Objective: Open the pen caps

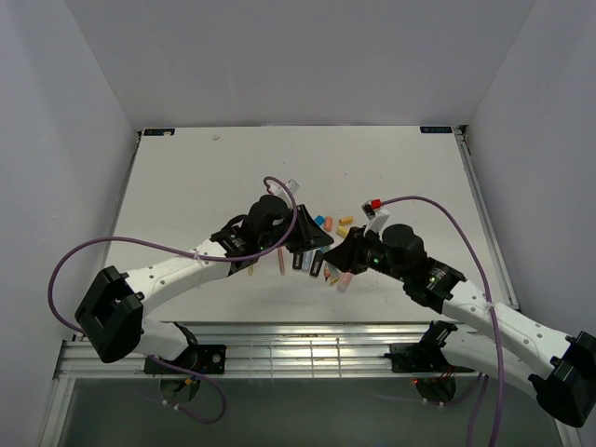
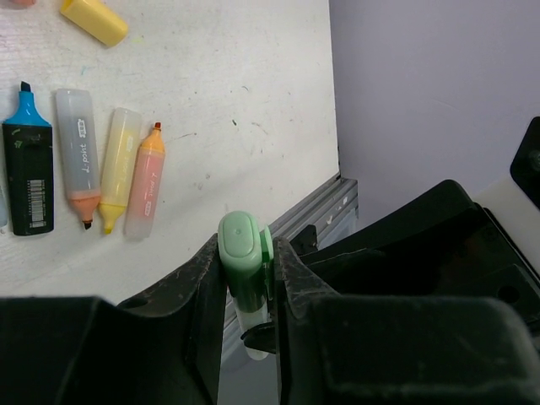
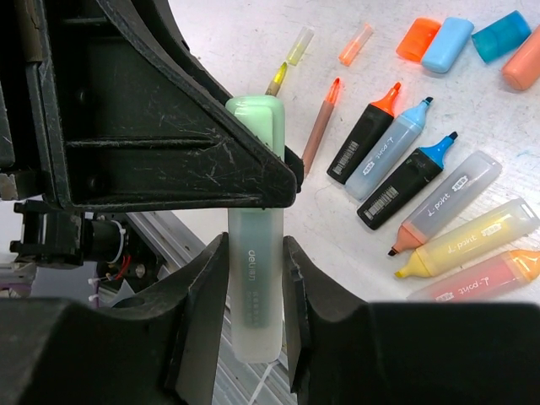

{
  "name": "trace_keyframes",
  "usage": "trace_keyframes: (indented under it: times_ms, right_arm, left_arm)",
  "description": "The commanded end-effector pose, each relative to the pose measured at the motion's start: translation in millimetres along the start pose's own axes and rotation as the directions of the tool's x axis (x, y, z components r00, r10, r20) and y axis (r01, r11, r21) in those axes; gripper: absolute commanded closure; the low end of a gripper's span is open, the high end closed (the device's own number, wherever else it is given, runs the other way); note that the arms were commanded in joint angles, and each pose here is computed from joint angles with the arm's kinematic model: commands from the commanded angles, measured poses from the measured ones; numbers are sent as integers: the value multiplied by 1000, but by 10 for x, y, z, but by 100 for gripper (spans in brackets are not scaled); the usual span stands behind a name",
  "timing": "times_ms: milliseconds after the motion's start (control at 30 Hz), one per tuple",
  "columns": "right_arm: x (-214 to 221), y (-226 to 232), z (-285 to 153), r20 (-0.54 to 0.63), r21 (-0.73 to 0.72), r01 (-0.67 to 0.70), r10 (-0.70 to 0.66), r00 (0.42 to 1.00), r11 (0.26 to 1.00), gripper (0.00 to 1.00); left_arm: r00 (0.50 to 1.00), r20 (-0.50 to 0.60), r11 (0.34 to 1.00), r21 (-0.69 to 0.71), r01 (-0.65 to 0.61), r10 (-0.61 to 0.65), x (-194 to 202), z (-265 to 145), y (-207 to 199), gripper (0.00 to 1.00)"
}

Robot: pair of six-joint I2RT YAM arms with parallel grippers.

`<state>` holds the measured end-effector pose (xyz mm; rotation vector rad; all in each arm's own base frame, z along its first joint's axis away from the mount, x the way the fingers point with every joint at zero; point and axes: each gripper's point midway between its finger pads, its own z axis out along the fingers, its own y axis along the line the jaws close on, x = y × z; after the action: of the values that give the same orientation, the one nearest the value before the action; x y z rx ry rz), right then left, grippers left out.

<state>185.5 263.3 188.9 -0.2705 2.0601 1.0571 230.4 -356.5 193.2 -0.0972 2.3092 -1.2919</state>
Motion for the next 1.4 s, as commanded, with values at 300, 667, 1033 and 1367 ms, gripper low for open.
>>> trace_keyframes:
  times_ms: [300,667,1033,1367]
  right_arm:
    - [-5,90,129,-12,-50,37,-38,999,998,65]
    - [338,-204,41,-108,53,18,-13,994,998,92]
    - [707,-340,-163,-167,60,-38,47,985,997,92]
    - [432,-832,-378,70,355,-173,158,985,919,92]
  left_arm:
    - [999,32,997,77,-18,16,-167,50,-338,100]
    - [988,130,996,26,-83,79,-769,135,-415,100]
    - [941,279,981,-25,-194,193,-1819,429,-392,100]
    - [959,198,979,-14,-204,202,-1550,231,-260,100]
